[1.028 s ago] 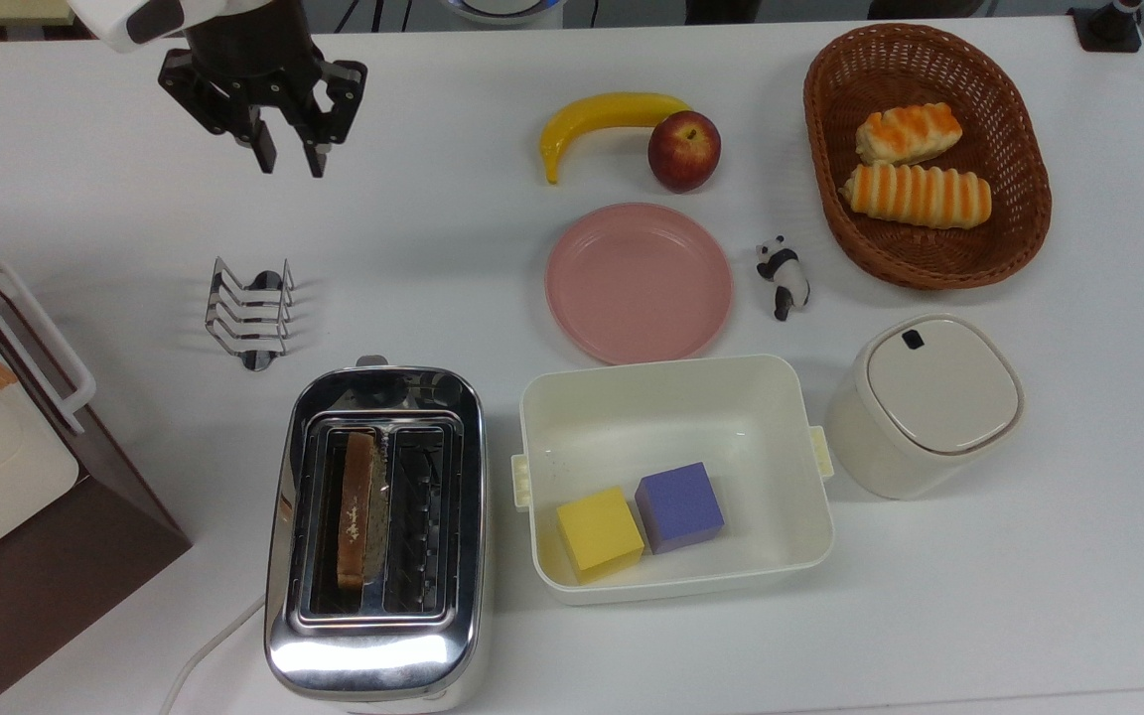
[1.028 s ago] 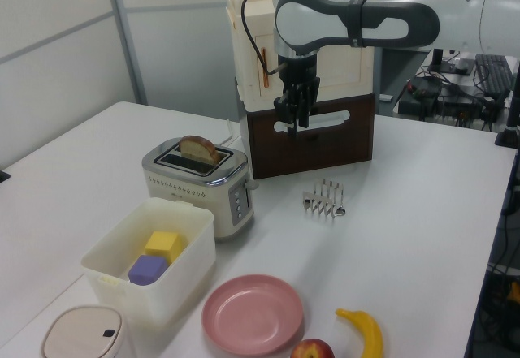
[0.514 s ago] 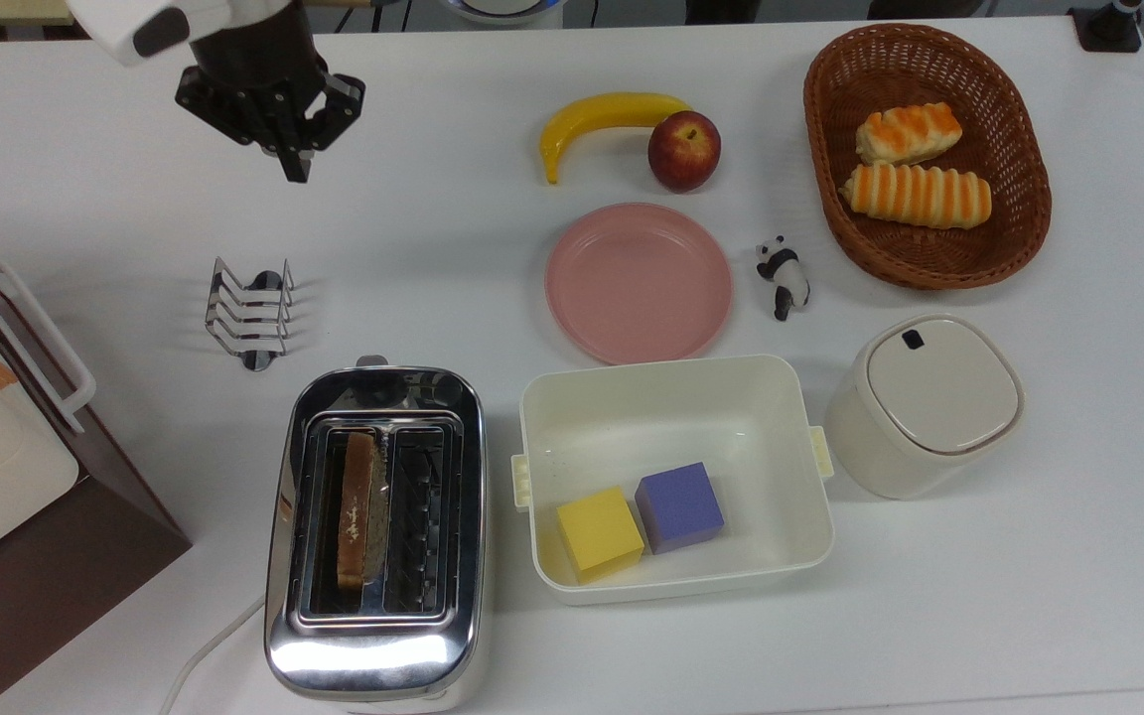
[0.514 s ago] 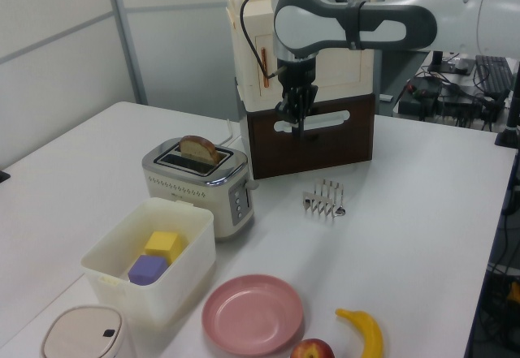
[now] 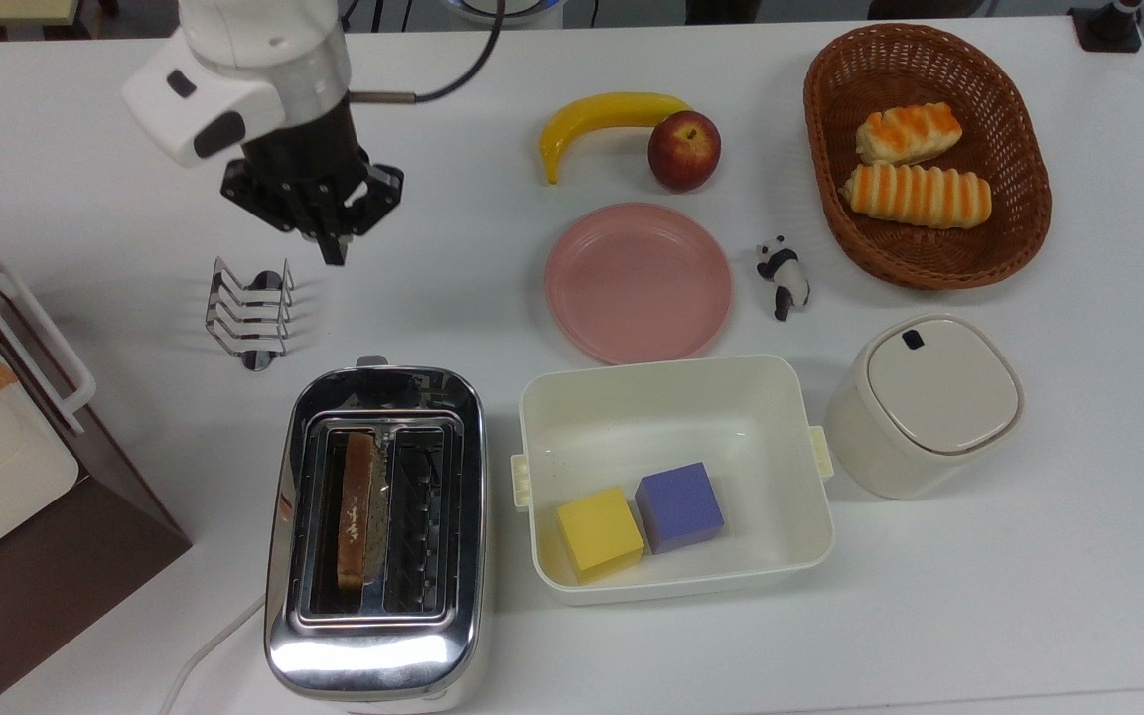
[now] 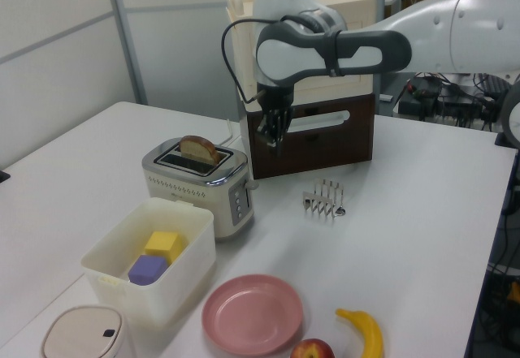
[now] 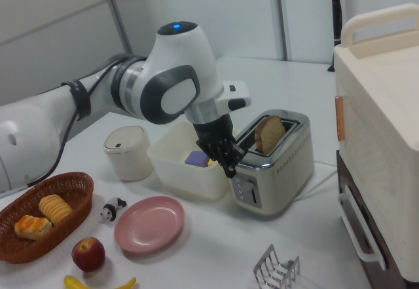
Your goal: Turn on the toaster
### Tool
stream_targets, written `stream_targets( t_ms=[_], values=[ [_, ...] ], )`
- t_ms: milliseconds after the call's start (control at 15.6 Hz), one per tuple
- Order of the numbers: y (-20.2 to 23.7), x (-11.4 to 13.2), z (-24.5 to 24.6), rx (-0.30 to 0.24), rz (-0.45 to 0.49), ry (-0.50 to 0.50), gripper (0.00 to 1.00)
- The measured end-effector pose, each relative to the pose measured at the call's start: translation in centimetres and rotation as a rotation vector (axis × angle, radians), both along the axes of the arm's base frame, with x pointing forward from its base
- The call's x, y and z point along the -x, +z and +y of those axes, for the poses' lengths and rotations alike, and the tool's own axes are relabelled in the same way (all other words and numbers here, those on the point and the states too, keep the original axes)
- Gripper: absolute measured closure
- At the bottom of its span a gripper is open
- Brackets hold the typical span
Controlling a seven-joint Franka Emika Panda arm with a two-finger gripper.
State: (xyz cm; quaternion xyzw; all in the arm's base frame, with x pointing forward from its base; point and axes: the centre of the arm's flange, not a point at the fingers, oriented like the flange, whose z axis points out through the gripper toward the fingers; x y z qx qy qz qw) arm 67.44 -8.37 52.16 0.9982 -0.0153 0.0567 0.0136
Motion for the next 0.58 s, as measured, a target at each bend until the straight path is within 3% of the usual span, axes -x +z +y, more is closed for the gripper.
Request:
stream_targets(
  t_ms=[578],
  values=[
    [-6.8,-3.3,-0.2,-0.017,-0.047,-0.043,0.99]
  ],
)
